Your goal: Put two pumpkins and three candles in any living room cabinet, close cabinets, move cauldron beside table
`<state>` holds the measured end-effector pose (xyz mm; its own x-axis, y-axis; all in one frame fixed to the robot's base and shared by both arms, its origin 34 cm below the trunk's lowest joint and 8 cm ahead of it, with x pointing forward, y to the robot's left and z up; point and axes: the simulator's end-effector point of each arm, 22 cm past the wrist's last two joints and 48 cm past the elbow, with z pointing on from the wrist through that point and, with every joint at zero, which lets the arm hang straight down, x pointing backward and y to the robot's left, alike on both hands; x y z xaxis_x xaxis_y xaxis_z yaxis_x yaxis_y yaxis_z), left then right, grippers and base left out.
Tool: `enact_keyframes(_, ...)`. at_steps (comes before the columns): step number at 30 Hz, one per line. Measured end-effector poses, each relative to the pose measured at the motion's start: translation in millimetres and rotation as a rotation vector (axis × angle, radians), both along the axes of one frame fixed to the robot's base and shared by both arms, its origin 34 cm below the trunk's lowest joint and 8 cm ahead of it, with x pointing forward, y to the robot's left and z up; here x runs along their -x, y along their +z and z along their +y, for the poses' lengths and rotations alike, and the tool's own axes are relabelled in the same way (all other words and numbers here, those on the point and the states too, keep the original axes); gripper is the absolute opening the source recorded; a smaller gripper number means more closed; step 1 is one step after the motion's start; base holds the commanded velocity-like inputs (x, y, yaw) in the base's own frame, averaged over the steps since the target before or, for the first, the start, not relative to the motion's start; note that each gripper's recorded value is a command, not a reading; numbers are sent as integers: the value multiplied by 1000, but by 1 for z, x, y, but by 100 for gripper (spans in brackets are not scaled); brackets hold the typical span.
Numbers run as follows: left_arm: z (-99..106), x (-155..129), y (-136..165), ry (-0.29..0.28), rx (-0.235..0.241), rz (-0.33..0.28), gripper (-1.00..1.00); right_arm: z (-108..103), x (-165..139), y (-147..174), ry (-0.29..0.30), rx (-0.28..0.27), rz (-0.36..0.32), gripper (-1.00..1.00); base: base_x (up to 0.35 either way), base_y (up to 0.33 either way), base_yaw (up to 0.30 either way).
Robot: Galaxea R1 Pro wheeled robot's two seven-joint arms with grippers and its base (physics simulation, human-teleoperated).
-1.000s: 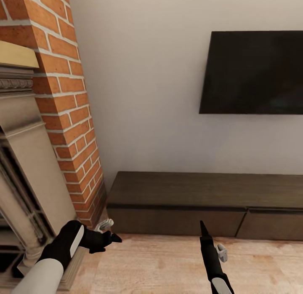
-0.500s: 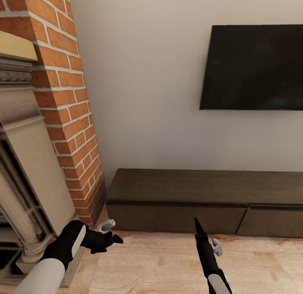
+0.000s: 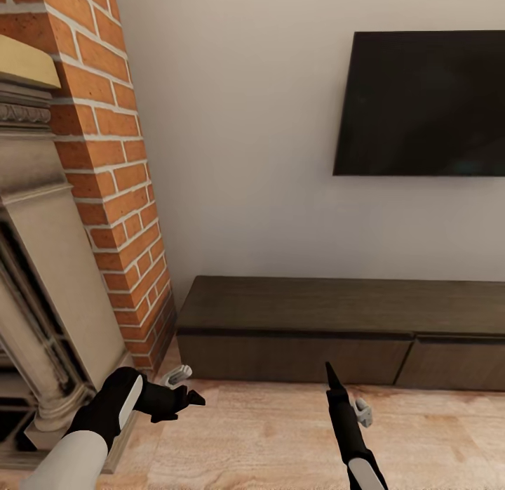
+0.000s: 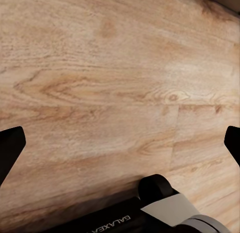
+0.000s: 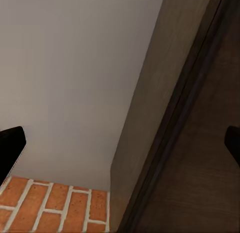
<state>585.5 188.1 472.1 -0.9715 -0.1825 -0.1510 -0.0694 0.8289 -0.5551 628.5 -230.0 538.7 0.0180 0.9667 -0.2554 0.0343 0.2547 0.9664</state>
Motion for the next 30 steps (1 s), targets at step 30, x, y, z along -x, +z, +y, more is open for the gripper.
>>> enact_keyframes(30, -5, 16, -61, -3, 12, 1, 100, -20, 21, -68, -28, 5, 4, 100, 0, 0, 0)
